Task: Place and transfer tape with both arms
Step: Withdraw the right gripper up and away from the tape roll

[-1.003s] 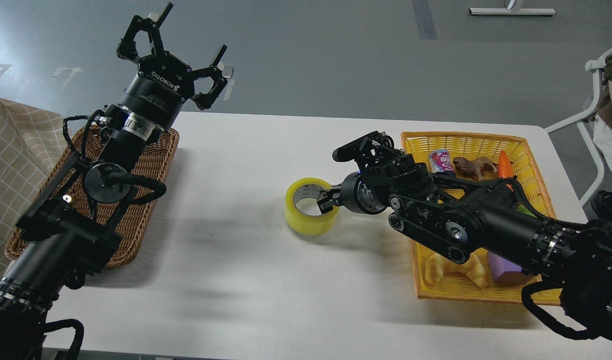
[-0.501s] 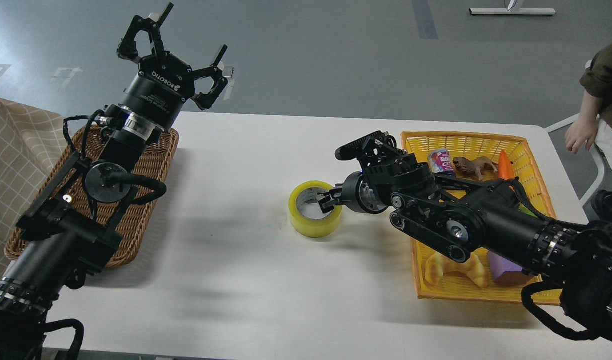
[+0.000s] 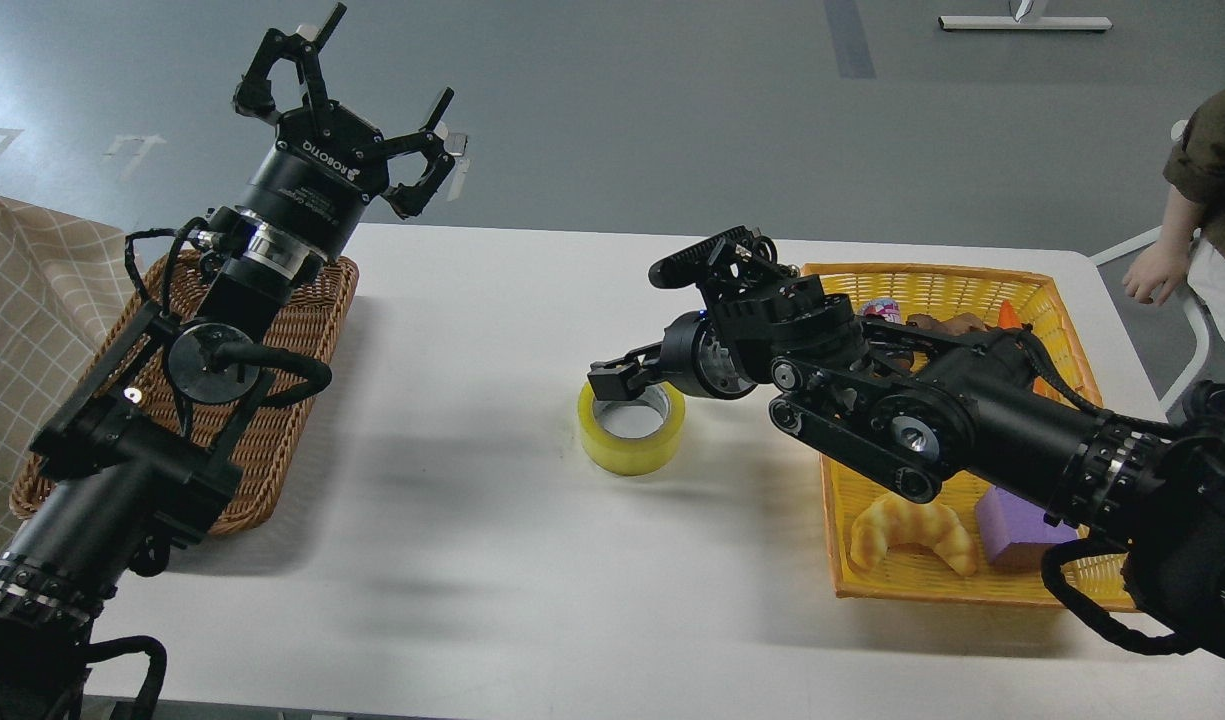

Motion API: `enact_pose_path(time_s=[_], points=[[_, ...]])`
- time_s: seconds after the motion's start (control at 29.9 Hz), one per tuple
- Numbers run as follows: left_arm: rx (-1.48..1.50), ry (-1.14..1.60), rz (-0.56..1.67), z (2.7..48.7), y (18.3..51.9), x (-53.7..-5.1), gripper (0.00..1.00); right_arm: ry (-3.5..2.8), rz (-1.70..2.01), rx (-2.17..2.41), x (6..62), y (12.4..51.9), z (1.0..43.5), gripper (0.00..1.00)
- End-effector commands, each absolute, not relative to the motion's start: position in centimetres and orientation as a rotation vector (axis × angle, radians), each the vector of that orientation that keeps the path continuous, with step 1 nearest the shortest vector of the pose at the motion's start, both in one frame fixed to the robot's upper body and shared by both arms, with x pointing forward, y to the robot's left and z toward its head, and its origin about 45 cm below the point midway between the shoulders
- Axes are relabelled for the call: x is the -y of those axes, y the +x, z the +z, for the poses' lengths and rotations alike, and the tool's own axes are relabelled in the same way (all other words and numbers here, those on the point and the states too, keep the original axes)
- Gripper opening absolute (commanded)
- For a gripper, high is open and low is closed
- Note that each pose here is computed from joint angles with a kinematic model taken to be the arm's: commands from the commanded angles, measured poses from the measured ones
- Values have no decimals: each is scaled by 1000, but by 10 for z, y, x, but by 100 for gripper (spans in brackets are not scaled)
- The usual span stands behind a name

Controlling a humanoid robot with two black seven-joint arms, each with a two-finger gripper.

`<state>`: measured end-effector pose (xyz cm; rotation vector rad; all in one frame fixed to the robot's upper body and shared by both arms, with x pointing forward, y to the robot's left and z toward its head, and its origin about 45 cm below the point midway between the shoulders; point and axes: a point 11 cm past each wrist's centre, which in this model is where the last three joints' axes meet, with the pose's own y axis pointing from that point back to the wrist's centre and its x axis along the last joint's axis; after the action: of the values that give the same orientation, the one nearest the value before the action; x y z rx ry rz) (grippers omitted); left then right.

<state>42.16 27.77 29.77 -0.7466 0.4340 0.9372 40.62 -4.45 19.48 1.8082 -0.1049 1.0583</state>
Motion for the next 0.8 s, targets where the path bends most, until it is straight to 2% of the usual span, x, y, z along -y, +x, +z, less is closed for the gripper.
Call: enact_pose_path(time_s=[0.0, 0.37, 0.77], points=[[-433, -741, 935, 298, 422, -277, 98, 1825, 1068, 177, 63, 419, 220, 98], [-430, -720, 933, 295, 421, -274, 98, 1953, 1048, 335, 134, 411, 279, 98], [-406, -686, 950, 296, 422, -283, 98, 2300, 830, 859, 203, 418, 343, 100]])
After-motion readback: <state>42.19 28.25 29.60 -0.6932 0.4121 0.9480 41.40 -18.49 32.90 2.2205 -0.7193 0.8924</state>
